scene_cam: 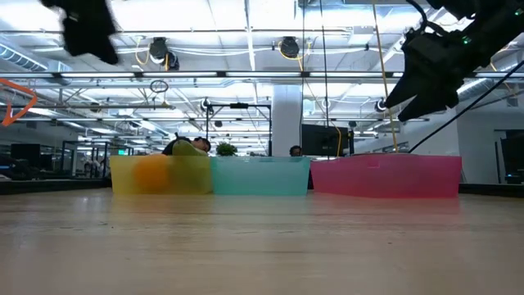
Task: Pick & Place Food Item
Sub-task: Put the orange tumbler into the green bin
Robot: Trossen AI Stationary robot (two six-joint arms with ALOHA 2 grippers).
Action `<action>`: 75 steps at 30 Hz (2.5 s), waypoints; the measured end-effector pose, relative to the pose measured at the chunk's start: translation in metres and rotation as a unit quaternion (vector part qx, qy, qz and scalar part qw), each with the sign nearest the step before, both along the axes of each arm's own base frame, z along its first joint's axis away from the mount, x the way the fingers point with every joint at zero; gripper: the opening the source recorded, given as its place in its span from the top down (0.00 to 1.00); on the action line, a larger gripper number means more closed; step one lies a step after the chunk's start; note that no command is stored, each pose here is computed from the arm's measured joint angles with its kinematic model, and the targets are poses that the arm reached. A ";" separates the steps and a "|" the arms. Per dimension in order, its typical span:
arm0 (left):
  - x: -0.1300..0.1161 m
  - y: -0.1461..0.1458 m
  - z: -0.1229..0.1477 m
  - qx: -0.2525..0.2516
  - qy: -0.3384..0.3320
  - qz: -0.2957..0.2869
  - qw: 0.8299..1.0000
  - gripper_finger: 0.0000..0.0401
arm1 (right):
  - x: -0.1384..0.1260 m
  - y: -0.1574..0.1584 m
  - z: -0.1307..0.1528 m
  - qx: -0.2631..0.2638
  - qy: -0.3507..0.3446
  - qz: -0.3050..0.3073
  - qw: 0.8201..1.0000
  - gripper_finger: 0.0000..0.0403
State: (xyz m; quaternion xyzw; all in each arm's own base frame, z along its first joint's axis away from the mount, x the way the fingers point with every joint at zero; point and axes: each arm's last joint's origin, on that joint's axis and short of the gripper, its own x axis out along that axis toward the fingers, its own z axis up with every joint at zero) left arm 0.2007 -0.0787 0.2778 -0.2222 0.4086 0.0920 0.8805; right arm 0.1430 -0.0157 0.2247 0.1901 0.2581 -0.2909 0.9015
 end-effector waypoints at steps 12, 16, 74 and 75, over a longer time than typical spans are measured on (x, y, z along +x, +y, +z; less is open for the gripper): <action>-0.059 0.012 0.024 -0.061 -0.005 0.062 0.996 0.43 | 0.001 0.003 0.001 -0.001 -0.008 0.011 1.000 0.11; -0.057 0.015 0.024 0.021 -0.023 0.045 0.998 0.43 | 0.002 0.003 0.002 -0.002 -0.015 0.011 1.000 0.11; -0.083 -0.069 -0.045 0.025 0.258 0.149 0.954 0.43 | 0.035 0.042 -0.015 -0.029 -0.277 0.285 0.917 0.11; -0.084 -0.068 -0.043 0.021 0.255 0.148 0.955 0.43 | 0.036 0.043 -0.014 -0.033 -0.283 0.288 0.914 0.11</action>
